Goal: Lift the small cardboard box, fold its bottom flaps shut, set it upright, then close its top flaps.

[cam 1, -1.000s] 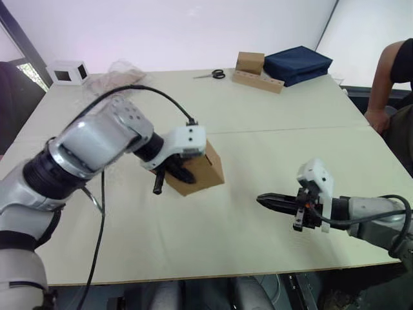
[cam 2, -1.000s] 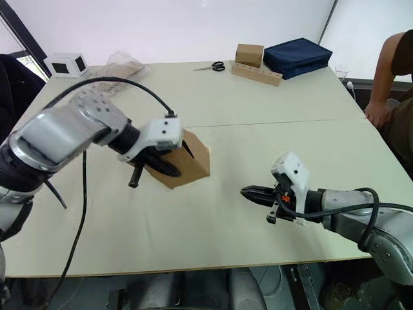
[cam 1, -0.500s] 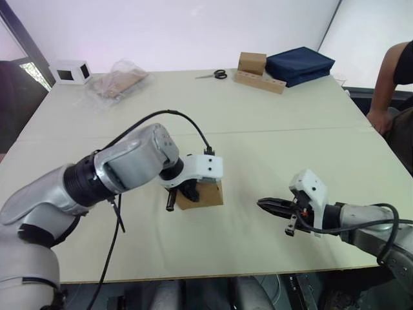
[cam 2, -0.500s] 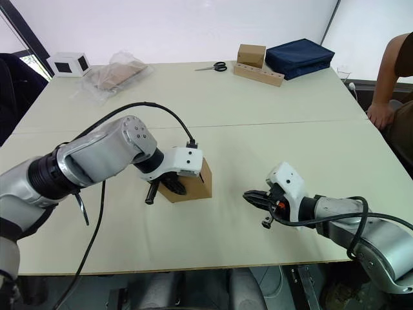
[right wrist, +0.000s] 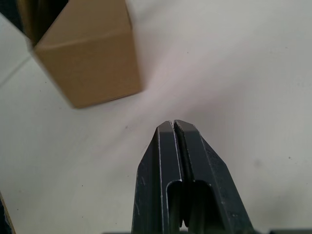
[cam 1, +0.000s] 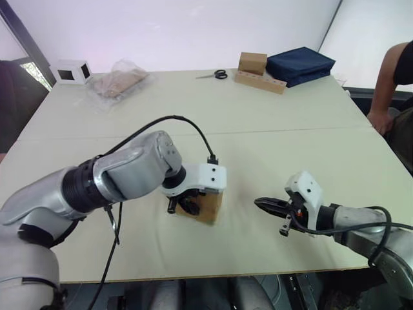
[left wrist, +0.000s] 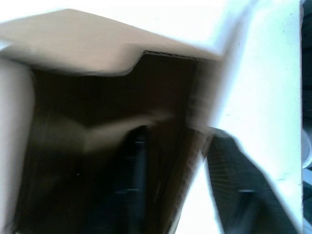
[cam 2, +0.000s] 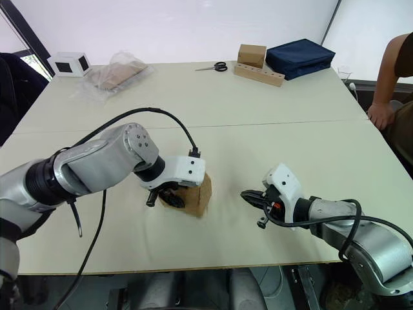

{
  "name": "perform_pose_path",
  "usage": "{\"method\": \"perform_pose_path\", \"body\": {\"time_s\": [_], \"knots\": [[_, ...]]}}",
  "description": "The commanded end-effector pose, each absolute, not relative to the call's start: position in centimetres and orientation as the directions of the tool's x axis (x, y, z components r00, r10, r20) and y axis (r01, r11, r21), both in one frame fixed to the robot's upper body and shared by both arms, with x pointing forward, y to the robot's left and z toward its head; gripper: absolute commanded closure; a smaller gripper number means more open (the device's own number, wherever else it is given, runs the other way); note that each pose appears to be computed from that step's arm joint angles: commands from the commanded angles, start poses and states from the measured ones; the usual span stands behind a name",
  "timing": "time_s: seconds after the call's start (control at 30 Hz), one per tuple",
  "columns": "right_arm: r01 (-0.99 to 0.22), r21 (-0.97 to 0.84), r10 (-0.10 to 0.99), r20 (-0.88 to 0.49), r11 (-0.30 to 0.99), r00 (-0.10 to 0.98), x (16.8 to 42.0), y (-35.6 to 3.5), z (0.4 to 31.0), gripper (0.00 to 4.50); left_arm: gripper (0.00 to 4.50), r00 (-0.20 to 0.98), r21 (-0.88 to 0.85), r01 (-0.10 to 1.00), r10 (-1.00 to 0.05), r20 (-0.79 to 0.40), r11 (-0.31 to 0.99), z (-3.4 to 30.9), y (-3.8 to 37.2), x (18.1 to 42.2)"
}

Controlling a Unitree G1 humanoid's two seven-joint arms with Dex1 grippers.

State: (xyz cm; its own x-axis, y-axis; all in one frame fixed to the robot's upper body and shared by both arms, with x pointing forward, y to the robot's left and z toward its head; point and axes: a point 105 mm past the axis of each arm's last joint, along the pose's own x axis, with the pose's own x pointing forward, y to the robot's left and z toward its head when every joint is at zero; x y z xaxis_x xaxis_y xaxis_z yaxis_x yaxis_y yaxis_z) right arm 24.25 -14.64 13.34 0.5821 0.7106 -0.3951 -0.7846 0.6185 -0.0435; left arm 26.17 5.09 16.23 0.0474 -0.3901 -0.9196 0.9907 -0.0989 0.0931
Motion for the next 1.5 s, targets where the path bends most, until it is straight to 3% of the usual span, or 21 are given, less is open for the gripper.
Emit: {"method": "perform_pose_path", "body": {"time_s": [0.03, 0.07, 0.33, 0.43, 0.57, 0.7, 0.73, 0.87, 1.0, 1.23, 1.5], "knots": [[-0.793, -0.072, 0.721, -0.373, 0.605, 0.584, 24.4, -14.5, 14.1, 4.50, 1.13, 0.064, 0.106, 0.992, -0.434, -0.899, -0.073, 18.3, 4.4, 26.3], [-0.793, -0.071, 0.721, -0.374, 0.604, 0.583, 24.4, -14.5, 14.1, 4.50, 0.77, 0.064, 0.103, 0.992, -0.440, -0.896, -0.066, 18.6, 4.4, 26.3], [-0.802, -0.078, 0.725, -0.382, 0.593, 0.573, 25.1, -14.9, 14.4, 4.50, 0.77, 0.079, 0.094, 0.996, -0.480, -0.874, -0.008, 20.4, 4.5, 26.5], [-0.814, -0.065, 0.746, -0.363, 0.577, 0.558, 25.1, -14.7, 14.9, 4.50, 0.77, -0.010, 0.007, 1.000, -0.536, -0.844, -0.029, 21.7, 4.5, 25.2], [-0.829, -0.058, 0.776, -0.323, 0.556, 0.542, 25.2, -14.2, 15.9, 4.50, 0.77, -0.080, -0.106, 0.994, -0.644, -0.760, 0.002, 23.9, 4.8, 25.4], [-0.838, -0.055, 0.791, -0.304, 0.543, 0.532, 25.2, -13.8, 16.5, 4.50, 0.77, -0.045, -0.148, 0.987, -0.753, -0.656, 0.070, 26.2, 4.6, 27.2], [-0.839, -0.060, 0.793, -0.299, 0.540, 0.532, 25.2, -13.7, 16.7, 4.50, 0.77, -0.026, -0.162, 0.983, -0.816, -0.578, 0.083, 27.7, 4.8, 28.0], [-0.862, -0.047, 0.828, -0.257, 0.504, 0.498, 24.6, -12.5, 18.1, 4.50, 0.77, 0.185, -0.091, 0.970, -0.926, -0.330, 0.226, 30.7, 7.6, 32.4], [-0.899, -0.009, 0.862, -0.281, 0.437, 0.422, 22.8, -11.0, 18.0, 4.50, 0.77, 0.319, -0.008, 0.942, -0.907, -0.276, 0.334, 29.5, 11.8, 33.9], [-0.920, 0.047, 0.877, -0.325, 0.388, 0.353, 21.2, -9.4, 16.1, 4.50, 0.77, 0.387, -0.012, 0.904, -0.828, -0.405, 0.428, 23.2, 17.9, 33.4], [-0.937, 0.029, 0.870, -0.384, 0.348, 0.310, 21.2, -7.6, 14.1, 4.50, 0.77, 0.350, -0.046, 0.901, -0.785, -0.511, 0.431, 17.4, 18.2, 31.2]]}}
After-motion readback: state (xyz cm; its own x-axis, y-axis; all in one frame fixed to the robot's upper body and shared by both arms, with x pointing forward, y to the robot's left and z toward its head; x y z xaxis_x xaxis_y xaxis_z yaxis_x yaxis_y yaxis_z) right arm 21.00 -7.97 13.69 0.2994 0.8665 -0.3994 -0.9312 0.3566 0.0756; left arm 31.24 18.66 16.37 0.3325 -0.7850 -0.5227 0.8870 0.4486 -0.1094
